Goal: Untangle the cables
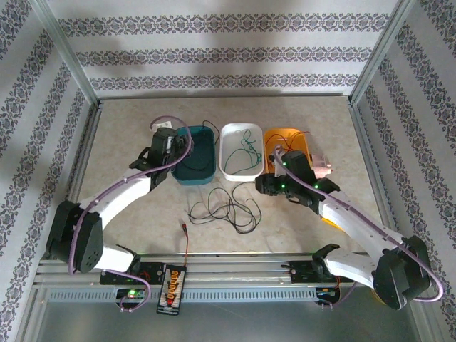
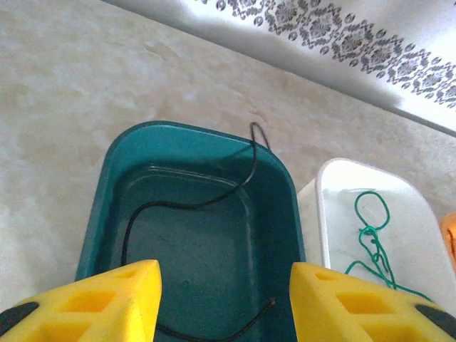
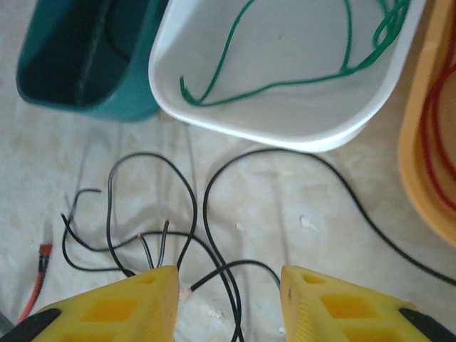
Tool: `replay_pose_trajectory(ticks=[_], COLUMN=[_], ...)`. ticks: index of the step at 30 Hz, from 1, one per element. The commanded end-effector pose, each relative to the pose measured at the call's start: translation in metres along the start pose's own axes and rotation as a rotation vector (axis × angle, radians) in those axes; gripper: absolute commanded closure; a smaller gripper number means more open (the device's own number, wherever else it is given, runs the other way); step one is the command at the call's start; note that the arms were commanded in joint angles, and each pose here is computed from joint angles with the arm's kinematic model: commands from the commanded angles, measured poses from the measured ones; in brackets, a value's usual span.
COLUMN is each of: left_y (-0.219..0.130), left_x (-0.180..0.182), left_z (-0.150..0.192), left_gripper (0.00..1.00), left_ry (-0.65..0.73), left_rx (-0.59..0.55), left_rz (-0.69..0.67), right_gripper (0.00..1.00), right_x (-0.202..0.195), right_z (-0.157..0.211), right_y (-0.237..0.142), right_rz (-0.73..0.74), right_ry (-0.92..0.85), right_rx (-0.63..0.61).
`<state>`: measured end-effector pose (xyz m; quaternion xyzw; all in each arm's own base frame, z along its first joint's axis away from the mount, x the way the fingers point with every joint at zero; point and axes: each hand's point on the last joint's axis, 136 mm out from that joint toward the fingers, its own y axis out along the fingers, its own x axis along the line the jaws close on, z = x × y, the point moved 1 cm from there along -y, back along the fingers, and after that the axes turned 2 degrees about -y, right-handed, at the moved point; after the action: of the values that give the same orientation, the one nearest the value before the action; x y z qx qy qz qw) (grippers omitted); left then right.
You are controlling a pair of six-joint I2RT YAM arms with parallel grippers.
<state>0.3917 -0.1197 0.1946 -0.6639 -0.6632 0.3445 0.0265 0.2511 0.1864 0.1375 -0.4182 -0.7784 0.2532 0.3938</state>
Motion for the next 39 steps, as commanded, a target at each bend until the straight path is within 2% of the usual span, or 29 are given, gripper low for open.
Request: replay_pose_trajectory(ticks=[1,5,8,13,18,22,29,39], left_y=[-0.004,-0.003,0.006,0.052,0.11,0.139,0.16,0.182], left_x=[0.007,-0.003,-0.02,-0.046,-0.04,-0.027,-0.022,-0.009], left_z=[0.009,0.019,0.022,0.025,0.031,0.032,0.031,0.049], left_gripper=[0.48,0.48,0.44,0.4,0.43,0.45,0.53,0.66], left_ry=[-0.002,0.024,0.078,0.134,0.105,0.115,0.163,0.191], left_rx=[0.016,0.057,0.093,0.223,0.342,0.376,0.371,0.42], left_rz=[-0.008,0.07,0.143,0.197,0.137,0.056,0.012,-0.039], right_gripper=[0.58,0.59,0.59,0.58,0.59,0.58,0.59,0.58], right_x=[-0.003,0.0,-0.001,-0.001,-0.005,-0.011,-0.022,-0.026], right_z=[0.007,0.002,-0.004,-0.009,-0.009,-0.004,0.003,0.003], right_y=[0.004,0.006,0.006,0.005,0.0,-0.005,-0.007,-0.009], right_rz=[0.047,0.055,0.069,0.078,0.101,0.118,0.133,0.133], right_ry=[-0.054,-0.067,-0.07,-0.073,-0.071,-0.059,-0.032,-0.023], right_rx=[0.031,0.03,0.018,0.014,0.007,0.006,0.022,0.019])
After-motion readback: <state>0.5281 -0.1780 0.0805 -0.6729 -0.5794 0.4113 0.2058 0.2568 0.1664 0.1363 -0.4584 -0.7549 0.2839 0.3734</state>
